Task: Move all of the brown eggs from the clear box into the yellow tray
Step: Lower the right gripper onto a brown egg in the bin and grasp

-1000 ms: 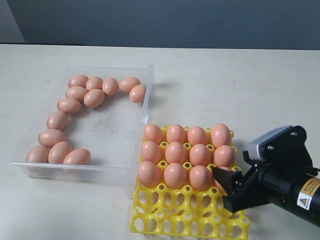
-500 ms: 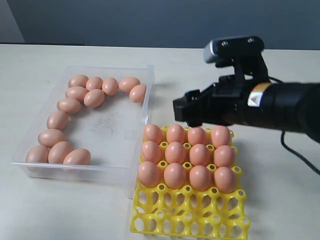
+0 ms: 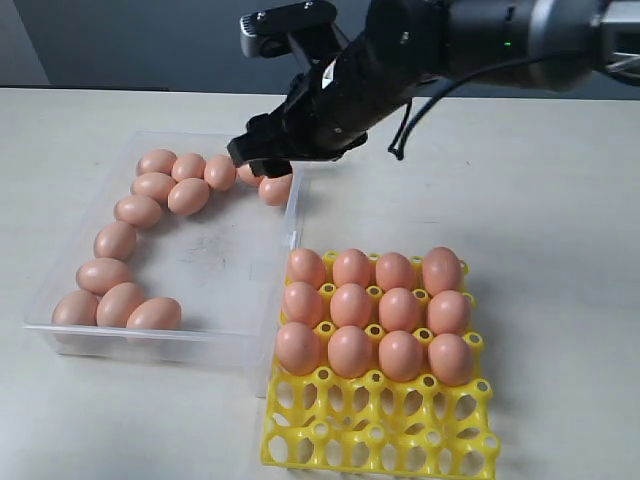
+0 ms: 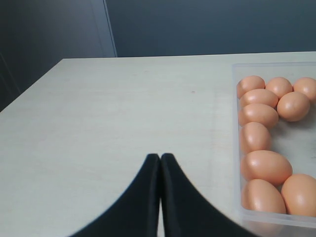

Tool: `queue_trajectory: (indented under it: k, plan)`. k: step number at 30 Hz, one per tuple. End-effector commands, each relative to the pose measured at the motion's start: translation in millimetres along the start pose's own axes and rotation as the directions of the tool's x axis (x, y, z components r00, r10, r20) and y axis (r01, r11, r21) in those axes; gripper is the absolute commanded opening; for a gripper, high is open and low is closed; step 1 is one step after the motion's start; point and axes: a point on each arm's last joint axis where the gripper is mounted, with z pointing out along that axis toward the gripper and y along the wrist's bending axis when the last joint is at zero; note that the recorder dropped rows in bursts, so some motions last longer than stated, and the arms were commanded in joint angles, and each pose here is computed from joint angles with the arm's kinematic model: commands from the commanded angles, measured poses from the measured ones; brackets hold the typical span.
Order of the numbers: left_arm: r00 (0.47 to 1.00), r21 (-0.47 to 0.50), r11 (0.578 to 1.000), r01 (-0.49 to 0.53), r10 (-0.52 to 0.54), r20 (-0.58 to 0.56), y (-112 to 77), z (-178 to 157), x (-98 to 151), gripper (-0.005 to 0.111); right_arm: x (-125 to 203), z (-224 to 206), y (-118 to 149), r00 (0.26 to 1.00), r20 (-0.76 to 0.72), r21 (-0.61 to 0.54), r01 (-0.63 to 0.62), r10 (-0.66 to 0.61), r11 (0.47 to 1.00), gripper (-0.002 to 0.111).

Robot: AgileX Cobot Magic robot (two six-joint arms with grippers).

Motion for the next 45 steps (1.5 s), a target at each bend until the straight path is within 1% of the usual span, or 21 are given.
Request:
queue_trajectory:
  k: [1,3,8,13,15,18,23,27,31,34,39,42,43,45]
  plan:
    - [1.000,0.004,1.000,-0.001,0.001,0.012,-0.3,0.0,0.1,0.000,-13.0,39.6,2.4,0.995,-0.100,-0.074,-0.029,0.022,0.997,0.065]
    - [1.000,0.004,1.000,-0.001,0.001,0.012,-0.3,0.0,0.1,0.000,-21.3,56.4,4.5,0.993,-0.111,-0.109,-0.044,0.032,0.993,0.065]
    - [1.000,0.004,1.000,-0.001,0.001,0.012,-0.3,0.0,0.1,0.000,-32.7,94.8,3.4,0.993,-0.098,-0.135,-0.074,0.061,0.988,0.065]
    - [1.000,0.004,1.000,-0.001,0.001,0.012,-0.3,0.0,0.1,0.000,-31.0,120.9,1.1,0.992,-0.102,-0.140,-0.089,0.075,0.986,0.065]
    - [1.000,0.004,1.000,-0.001,0.001,0.012,-0.3,0.0,0.1,0.000,-32.2,129.4,3.2,0.988,-0.084,-0.172,-0.145,0.133,0.974,0.065]
    - [1.000,0.004,1.000,-0.001,0.001,0.012,-0.3,0.0,0.1,0.000,-29.2,147.2,7.2,0.963,-0.089,-0.238,-0.268,0.253,0.934,0.065]
    - [1.000,0.004,1.000,-0.001,0.001,0.012,-0.3,0.0,0.1,0.000,-27.2,164.3,4.8,0.930,-0.040,-0.257,-0.363,0.366,0.896,0.065]
    - [1.000,0.004,1.000,-0.001,0.001,0.012,-0.3,0.0,0.1,0.000,-22.0,175.3,4.4,0.903,-0.050,-0.273,-0.424,0.427,0.864,0.065]
    - [1.000,0.004,1.000,-0.001,0.001,0.012,-0.3,0.0,0.1,0.000,-18.8,181.7,10.7,0.902,-0.040,-0.271,-0.423,0.429,0.865,0.065]
    - [1.000,0.004,1.000,-0.001,0.001,0.012,-0.3,0.0,0.1,0.000,-16.2,184.3,23.8,0.914,-0.040,-0.275,-0.399,0.404,0.875,0.065]
    - [1.000,0.004,1.000,-0.001,0.001,0.012,-0.3,0.0,0.1,0.000,-9.1,186.8,44.0,0.966,-0.037,-0.240,-0.256,0.254,0.936,0.065]
    - [1.000,0.004,1.000,-0.001,0.001,0.012,-0.3,0.0,0.1,0.000,-7.5,187.3,51.8,0.974,-0.035,-0.239,-0.225,0.223,0.945,0.064]
    - [1.000,0.004,1.000,-0.001,0.001,0.012,-0.3,0.0,0.1,0.000,-7.6,187.3,52.6,0.974,-0.032,-0.239,-0.223,0.222,0.945,0.061]
    - [1.000,0.004,1.000,-0.001,0.001,0.012,-0.3,0.0,0.1,0.000,-7.5,187.3,54.1,0.975,-0.031,-0.240,-0.221,0.221,0.945,0.049]
